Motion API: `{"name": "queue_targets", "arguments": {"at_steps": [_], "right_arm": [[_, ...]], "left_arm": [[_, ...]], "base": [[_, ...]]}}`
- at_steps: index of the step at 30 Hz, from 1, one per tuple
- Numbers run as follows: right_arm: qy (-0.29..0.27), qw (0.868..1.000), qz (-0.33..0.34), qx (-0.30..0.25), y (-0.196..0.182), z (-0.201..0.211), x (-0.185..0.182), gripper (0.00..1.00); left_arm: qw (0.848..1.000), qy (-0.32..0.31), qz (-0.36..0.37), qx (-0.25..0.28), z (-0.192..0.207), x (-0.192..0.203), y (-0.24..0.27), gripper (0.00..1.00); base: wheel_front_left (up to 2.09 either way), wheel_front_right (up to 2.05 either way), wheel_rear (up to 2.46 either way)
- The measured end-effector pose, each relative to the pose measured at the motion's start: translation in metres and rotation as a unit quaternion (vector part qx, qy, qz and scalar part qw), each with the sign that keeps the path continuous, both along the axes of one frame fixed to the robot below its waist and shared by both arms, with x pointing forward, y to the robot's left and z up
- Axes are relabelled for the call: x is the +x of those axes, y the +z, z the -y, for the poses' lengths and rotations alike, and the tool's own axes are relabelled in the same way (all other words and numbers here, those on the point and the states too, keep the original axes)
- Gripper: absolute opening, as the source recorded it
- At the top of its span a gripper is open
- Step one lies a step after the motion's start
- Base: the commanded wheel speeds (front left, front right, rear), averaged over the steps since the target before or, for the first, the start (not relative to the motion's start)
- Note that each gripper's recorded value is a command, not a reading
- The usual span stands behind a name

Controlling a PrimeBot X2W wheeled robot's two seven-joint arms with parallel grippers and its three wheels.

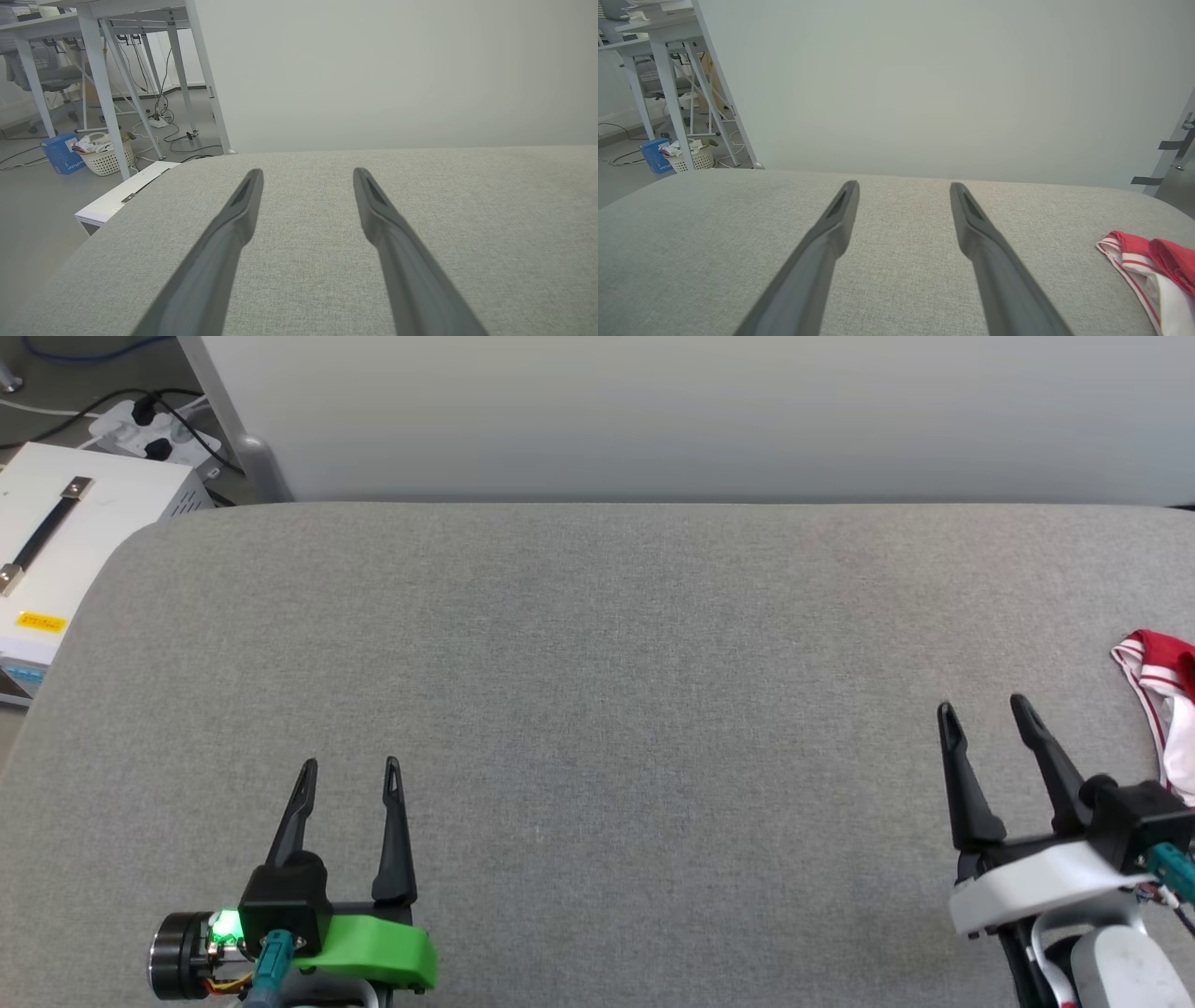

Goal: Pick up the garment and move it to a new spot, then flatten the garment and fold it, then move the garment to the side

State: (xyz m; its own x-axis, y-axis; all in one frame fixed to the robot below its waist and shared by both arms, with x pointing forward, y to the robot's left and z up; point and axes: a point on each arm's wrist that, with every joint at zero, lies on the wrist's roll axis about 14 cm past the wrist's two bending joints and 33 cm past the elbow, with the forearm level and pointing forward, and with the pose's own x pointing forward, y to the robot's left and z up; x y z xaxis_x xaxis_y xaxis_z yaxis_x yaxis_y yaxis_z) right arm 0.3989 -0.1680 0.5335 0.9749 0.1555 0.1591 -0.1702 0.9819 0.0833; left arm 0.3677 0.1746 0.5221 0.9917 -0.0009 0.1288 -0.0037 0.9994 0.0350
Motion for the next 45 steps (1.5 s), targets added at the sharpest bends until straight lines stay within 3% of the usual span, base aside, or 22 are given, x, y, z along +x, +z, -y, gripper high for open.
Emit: {"name": "queue_targets", "arguments": {"at_steps": [11,23,24,45], "right_arm": [[-0.015,1.000,-0.004,0.010,-0.004,0.003,-0.031,1.00],[-0.025,1.000,-0.004,0.017,-0.001,0.006,-0.041,1.00],[-0.025,1.000,-0.005,0.017,-0.001,0.006,-0.041,0.00],[-0.023,1.000,-0.018,0.008,-0.005,0.004,-0.041,0.00]], "left_arm": [[1.000,-0.013,0.003,-0.017,0.005,-0.011,0.003,1.00],[1.000,-0.022,0.001,-0.022,0.011,-0.015,0.001,1.00],[1.000,-0.022,0.000,-0.021,0.011,-0.015,0.001,0.00],[1.000,-0.019,-0.013,-0.020,0.009,-0.014,-0.002,0.00]], "base": [[0.00,0.00,0.00],[0.00,0.00,0.00],[0.00,0.00,0.00],[0.00,0.00,0.00]]}}
